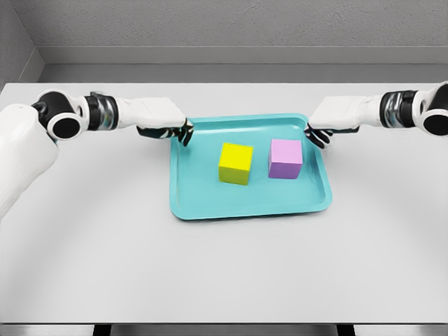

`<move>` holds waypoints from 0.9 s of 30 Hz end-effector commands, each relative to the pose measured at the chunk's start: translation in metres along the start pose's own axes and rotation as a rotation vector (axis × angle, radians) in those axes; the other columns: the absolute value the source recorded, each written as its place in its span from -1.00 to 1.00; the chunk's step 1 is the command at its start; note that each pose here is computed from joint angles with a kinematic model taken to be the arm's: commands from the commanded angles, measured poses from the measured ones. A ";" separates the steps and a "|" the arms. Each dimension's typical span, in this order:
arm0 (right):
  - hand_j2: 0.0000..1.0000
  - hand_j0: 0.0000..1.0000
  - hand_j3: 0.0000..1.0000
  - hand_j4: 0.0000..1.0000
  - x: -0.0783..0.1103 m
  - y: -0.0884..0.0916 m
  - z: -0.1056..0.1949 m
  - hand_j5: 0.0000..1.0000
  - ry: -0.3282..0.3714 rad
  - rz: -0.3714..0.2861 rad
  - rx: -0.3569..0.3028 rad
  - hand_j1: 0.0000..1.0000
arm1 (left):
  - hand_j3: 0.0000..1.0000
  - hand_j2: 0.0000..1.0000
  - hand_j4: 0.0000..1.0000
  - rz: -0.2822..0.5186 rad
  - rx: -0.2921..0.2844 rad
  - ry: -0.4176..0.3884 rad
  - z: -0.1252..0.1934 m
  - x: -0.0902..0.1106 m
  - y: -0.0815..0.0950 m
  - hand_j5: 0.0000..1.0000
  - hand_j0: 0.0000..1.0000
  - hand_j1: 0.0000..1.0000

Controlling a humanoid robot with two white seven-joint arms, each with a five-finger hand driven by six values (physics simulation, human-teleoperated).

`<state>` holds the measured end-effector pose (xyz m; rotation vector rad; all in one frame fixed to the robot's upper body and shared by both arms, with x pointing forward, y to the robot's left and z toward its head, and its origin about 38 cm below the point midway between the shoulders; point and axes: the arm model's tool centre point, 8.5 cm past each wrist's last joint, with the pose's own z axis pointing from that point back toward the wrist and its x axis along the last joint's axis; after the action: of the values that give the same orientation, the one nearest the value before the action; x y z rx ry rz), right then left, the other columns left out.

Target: Push two cubes

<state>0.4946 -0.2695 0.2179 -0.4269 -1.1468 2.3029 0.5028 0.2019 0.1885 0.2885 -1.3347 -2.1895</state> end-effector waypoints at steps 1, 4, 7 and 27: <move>-0.65 -0.65 -0.65 -0.65 0.001 0.000 -0.012 -0.65 -0.009 -0.025 -0.004 -0.65 | -0.18 -0.18 -0.18 0.001 0.042 -0.028 0.017 0.005 0.008 -0.18 -0.18 -0.18; -0.64 -0.64 -0.64 -0.64 -0.004 -0.007 -0.018 -0.64 0.000 -0.037 -0.010 -0.64 | -0.18 -0.18 -0.18 -0.010 0.039 -0.047 0.014 0.012 0.006 -0.18 -0.18 -0.18; -0.64 -0.64 -0.64 -0.64 -0.005 -0.007 -0.025 -0.64 0.014 -0.022 0.008 -0.64 | -0.18 -0.18 -0.18 -0.010 0.039 -0.047 0.014 0.012 0.006 -0.18 -0.18 -0.18; -0.64 -0.64 -0.64 -0.64 0.002 -0.001 -0.052 -0.64 0.011 0.004 0.072 -0.64 | -0.18 -0.18 -0.18 -0.110 -0.021 -0.213 -0.007 0.073 -0.006 -0.18 -0.18 -0.18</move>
<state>0.5198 -0.2391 0.1896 -0.4230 -1.0529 2.3280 0.4464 0.1593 0.1870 0.1347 -1.4342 -2.3736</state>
